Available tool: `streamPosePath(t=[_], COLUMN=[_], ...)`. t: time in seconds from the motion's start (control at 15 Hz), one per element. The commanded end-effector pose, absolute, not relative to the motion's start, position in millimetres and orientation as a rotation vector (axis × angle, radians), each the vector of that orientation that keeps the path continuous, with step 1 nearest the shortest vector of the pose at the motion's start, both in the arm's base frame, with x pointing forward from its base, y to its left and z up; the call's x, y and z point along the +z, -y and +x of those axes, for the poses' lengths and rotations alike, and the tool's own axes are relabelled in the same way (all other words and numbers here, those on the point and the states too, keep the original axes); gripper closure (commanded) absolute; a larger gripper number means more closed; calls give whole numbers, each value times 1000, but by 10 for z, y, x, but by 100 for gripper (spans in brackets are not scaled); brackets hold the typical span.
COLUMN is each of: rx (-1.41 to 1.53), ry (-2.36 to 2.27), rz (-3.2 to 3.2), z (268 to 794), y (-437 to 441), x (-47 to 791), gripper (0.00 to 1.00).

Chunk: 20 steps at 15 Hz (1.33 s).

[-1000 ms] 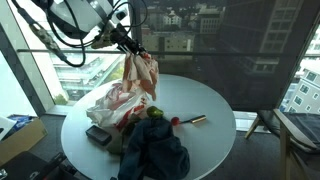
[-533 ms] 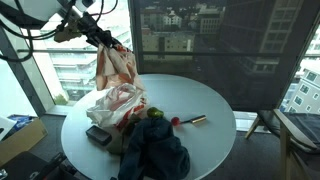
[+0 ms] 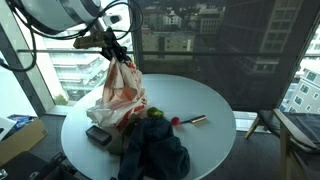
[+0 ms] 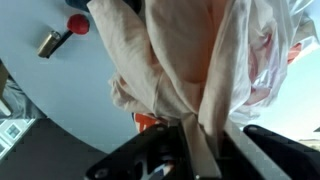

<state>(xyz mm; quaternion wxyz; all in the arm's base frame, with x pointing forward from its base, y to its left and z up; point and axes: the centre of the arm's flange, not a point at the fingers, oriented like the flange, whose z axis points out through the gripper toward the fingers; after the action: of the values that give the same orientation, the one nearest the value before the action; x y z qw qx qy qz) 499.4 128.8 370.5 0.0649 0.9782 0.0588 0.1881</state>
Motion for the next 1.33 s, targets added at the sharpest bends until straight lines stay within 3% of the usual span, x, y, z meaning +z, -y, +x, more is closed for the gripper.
streamPosePath(t=[0.0,0.67,1.27], rx=[426,171,-354], ry=[-277,-450,-452], rz=[3053,3209,3260], z=[5576,6216,6319], y=[-1223,-1422,-1418], x=[3416,2589,1652], gripper=[94,95,96])
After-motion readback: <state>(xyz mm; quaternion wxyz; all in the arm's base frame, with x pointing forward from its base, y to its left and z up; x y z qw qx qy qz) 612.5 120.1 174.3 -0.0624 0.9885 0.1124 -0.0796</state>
